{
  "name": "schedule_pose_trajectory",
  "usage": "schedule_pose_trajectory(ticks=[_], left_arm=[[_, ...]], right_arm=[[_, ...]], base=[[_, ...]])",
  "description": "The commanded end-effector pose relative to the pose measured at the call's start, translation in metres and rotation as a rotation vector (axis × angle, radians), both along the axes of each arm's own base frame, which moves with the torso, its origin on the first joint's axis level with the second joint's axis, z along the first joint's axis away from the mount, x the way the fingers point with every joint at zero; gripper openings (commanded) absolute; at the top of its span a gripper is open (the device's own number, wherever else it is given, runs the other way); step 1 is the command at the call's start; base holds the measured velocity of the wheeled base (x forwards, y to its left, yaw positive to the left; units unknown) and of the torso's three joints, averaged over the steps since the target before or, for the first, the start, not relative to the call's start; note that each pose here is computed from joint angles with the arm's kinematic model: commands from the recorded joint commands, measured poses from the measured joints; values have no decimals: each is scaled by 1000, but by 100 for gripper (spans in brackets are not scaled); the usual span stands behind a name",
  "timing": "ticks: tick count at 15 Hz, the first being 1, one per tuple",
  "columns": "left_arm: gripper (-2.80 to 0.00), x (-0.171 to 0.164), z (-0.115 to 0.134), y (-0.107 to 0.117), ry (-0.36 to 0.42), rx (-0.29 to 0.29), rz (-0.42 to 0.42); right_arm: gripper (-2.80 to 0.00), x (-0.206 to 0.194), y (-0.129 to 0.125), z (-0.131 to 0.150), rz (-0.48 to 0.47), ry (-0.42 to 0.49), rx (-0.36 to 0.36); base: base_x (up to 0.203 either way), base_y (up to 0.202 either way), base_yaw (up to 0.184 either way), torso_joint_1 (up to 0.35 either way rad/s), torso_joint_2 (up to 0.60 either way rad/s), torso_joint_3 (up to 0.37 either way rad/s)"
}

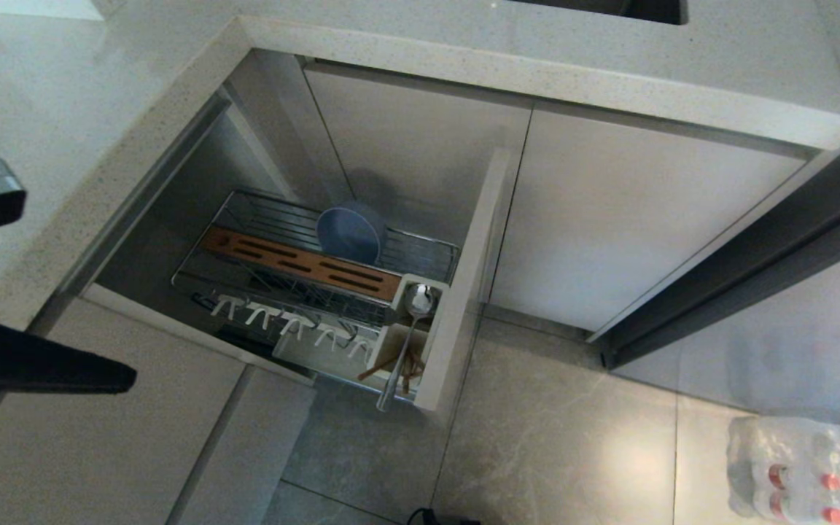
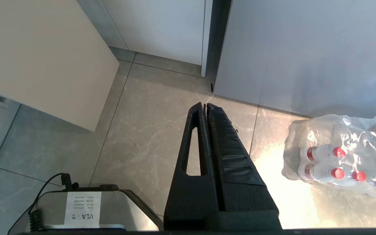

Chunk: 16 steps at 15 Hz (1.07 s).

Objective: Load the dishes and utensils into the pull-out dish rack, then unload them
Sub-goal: Take the chopsticks out of the cupboard

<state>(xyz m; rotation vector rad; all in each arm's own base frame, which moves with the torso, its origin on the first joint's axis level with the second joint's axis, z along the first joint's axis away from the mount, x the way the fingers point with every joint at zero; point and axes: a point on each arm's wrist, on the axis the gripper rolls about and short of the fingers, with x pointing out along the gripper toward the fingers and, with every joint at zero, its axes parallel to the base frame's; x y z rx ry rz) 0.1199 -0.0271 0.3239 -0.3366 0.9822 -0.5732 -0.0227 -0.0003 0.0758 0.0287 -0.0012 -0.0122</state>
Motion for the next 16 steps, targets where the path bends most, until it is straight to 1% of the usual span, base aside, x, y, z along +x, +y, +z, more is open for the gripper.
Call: schedule_pose_trajectory(ticks=[1,3,4,6,9,12,14,16], left_arm=[[-280,29,-13,-12,90,25,-57],[-280,52,-20,-23,128,59,-96],[-280,60,-21,-27,130,75,-105],[-280,80,-25,-39,139,146,-98],[-280,105,-40,-55,198,232,-85],[-280,129,-51,-71,235,259,-80],[-280,141,-52,-84,227,272,-81],[-280,149,-57,-94,241,282,-71]], right_arm=[[-280,0,0,0,-2,0,0],[-280,0,0,0,0,0,0],[-280,0,0,0,0,0,0],[-280,0,0,0,0,0,0],[-280,0,0,0,0,-2,0],[-280,0,0,0,0,0,0],[-280,0,0,0,0,0,0],[-280,0,0,0,0,0,0]], base=[[0,0,0,0,0,0],[0,0,0,0,0,0],[0,0,0,0,0,0],[0,0,0,0,0,0],[0,0,0,0,0,0],[0,0,0,0,0,0],[0,0,0,0,0,0],[0,0,0,0,0,0]])
